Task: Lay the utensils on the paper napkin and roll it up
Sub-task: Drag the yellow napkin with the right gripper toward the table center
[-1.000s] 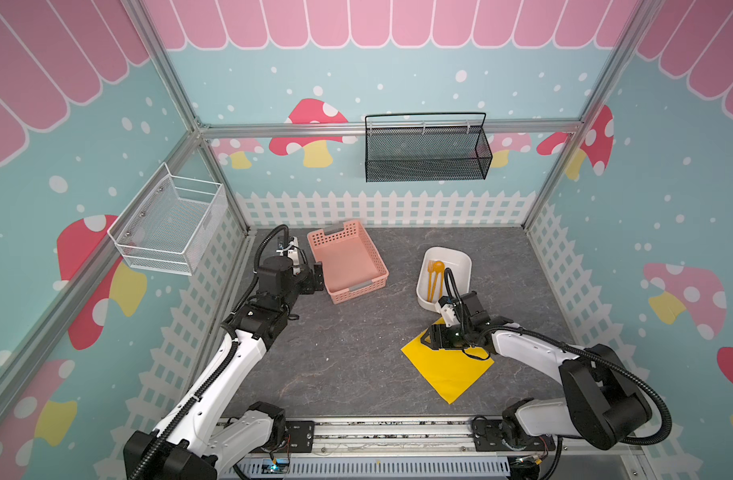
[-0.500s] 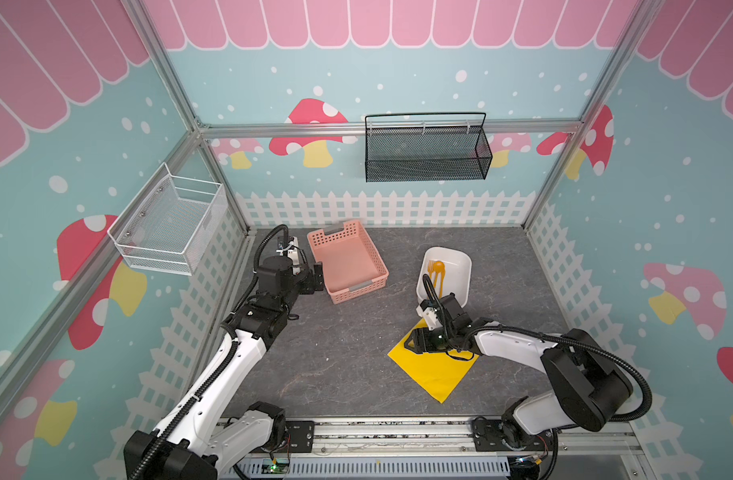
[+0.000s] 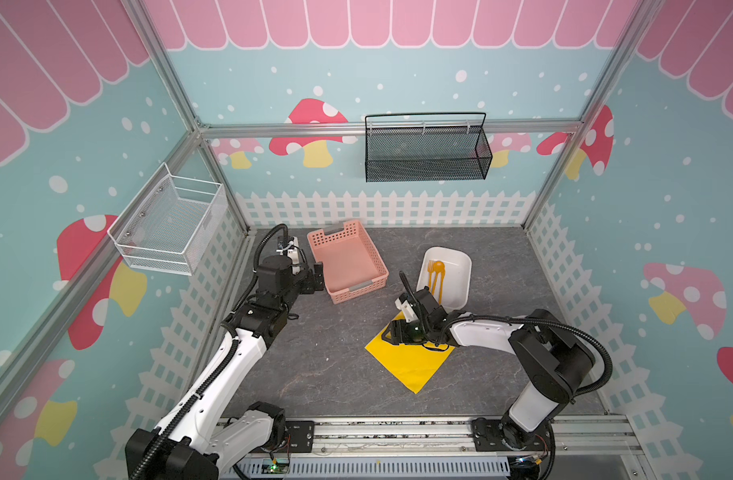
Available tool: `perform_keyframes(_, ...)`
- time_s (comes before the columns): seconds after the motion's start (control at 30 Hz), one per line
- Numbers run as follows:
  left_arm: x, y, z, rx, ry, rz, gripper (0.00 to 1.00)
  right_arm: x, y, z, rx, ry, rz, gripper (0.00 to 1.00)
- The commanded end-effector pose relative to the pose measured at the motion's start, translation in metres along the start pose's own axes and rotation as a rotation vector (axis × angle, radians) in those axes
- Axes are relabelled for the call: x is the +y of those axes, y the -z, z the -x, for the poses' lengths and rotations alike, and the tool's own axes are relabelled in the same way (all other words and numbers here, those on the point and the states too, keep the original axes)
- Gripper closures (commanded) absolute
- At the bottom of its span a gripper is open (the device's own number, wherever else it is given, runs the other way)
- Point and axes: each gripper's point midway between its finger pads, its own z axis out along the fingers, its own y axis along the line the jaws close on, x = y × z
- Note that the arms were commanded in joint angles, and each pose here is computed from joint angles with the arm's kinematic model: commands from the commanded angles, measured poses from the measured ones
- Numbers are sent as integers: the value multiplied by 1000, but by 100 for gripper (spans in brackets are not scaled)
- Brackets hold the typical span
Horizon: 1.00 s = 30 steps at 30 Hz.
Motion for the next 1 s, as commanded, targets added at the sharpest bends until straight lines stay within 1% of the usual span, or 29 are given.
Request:
perform_keyframes(0.0, -3, 0, 0, -3, 28, -23, 0, 4, -13, 9, -19, -45, -15, 32)
perform_keyframes(0.13, -7, -2, -4, 3, 49, -49, 0, 5, -23, 18, -33, -68, -28, 33)
perform_keyframes(0.37, -8, -5, -7, 14, 66, -55, 0, 11, -30, 28, -64, -93, -39, 33)
perform_keyframes(0.57, -10, -6, -10, 22, 75, -63, 0, 13, -37, 26, -58, -111, -45, 33)
perform_keyframes(0.97, -11, -8, -11, 26, 74, -64, 0, 20, -42, 23, -38, -98, -39, 33)
